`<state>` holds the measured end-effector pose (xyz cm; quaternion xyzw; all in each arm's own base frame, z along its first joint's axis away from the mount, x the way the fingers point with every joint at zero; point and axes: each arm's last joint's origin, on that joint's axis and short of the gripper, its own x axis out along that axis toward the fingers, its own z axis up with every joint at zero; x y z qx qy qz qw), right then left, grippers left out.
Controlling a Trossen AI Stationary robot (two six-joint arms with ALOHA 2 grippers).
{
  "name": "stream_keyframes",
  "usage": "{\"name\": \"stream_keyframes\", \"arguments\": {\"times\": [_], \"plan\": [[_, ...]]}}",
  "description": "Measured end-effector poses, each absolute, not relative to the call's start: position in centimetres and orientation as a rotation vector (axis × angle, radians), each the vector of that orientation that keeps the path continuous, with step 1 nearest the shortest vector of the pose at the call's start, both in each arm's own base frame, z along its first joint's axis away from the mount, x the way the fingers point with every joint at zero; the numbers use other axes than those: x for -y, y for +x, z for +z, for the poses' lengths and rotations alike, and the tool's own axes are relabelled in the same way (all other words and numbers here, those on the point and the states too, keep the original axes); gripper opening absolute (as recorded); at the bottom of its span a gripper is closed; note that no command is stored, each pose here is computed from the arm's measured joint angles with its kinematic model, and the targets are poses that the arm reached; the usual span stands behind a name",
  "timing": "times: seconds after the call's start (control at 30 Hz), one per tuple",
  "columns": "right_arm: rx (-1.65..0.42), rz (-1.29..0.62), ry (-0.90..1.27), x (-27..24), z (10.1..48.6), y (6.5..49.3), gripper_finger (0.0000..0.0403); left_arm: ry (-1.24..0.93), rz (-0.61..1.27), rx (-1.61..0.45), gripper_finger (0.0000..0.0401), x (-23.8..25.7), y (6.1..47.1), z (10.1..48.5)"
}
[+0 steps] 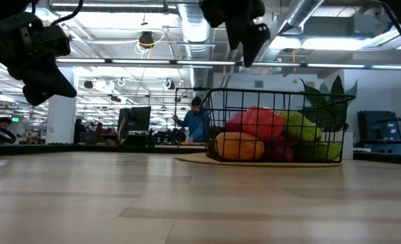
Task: Build produce basket
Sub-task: Return to Home Position
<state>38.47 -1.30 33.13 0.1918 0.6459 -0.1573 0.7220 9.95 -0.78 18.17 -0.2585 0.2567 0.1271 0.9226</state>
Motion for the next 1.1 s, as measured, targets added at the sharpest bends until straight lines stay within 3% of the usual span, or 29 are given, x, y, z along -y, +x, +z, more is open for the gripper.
{"name": "stream_keyframes", "arguments": {"times": [0.1, 0.3, 0.6, 0.83, 1.1], "plan": [[-1.378, -0.288, 0.467, 0.2, 34.9, 37.6, 0.0359, -0.531, 0.261, -0.527, 0.0, 0.8, 10.0, 18.2], [-1.226, -0.15, 0.289, -3.7, 39.1, 34.6, 0.0355, -0.528, 0.264, -0.536, 0.0, 0.8, 9.9, 18.1], [-0.859, -0.186, 0.203, -6.6, 47.7, 23.7, 0.0355, -0.527, 0.266, -0.542, 0.0, 0.8, 9.9, 18.0], [-0.513, 0.104, 0.083, -8.4, 52.6, 17.4, 0.0357, -0.527, 0.266, -0.542, 0.0, 0.8, 9.9, 18.0], [-0.063, 0.256, 0.368, -9.1, 57.7, 15.7, 0.0358, -0.527, 0.266, -0.542, 0.0, 0.8, 9.9, 18.0]]}}
